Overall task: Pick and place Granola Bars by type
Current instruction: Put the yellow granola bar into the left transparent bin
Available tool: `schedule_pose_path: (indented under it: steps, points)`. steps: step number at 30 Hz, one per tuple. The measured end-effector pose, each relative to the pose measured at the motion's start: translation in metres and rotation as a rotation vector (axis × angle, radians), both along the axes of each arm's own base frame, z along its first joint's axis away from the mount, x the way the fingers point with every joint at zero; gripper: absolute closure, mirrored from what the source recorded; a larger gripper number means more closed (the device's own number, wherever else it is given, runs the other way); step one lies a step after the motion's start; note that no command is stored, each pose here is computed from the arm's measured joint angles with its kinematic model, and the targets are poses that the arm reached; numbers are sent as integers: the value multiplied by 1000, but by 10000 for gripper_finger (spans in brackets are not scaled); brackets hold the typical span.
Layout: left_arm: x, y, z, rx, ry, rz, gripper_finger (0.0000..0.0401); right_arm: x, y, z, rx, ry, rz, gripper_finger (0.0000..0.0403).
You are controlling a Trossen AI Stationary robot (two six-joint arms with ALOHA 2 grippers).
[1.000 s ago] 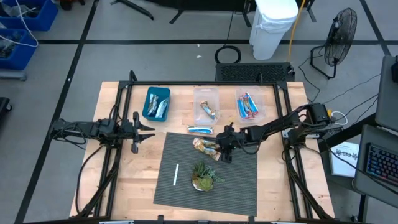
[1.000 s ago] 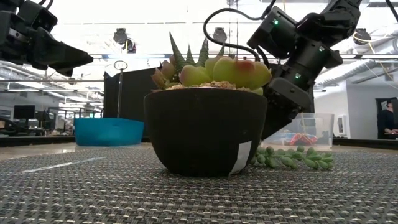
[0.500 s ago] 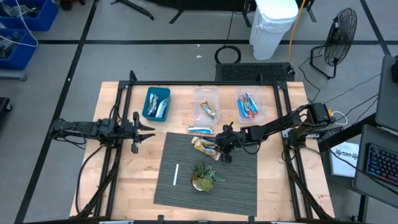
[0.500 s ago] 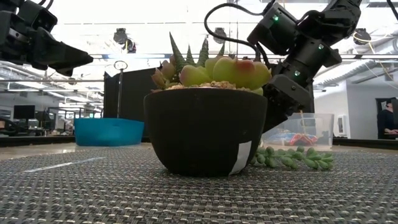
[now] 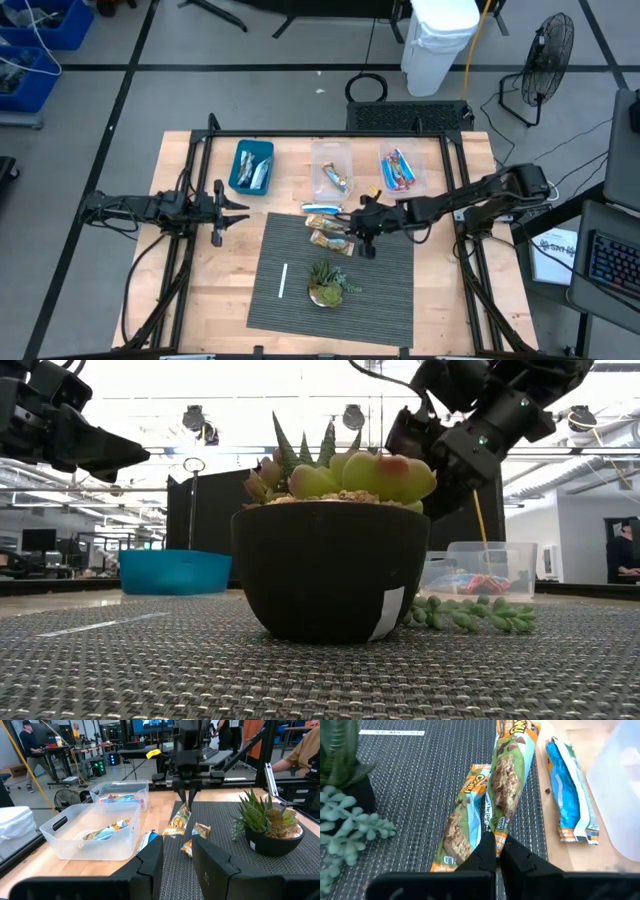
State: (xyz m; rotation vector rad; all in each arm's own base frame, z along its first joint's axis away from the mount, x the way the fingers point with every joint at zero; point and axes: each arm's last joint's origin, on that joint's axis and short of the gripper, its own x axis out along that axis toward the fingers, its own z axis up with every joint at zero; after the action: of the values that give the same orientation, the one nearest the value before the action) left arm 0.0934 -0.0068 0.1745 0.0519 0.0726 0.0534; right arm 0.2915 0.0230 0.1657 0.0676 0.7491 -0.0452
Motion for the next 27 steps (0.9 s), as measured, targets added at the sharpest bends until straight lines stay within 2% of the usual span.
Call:
schedule_pose_path:
  steps: [27]
  points:
    - [0,0,0,0,-2,0,293,-24,-2,43,-12,-75,20,403]
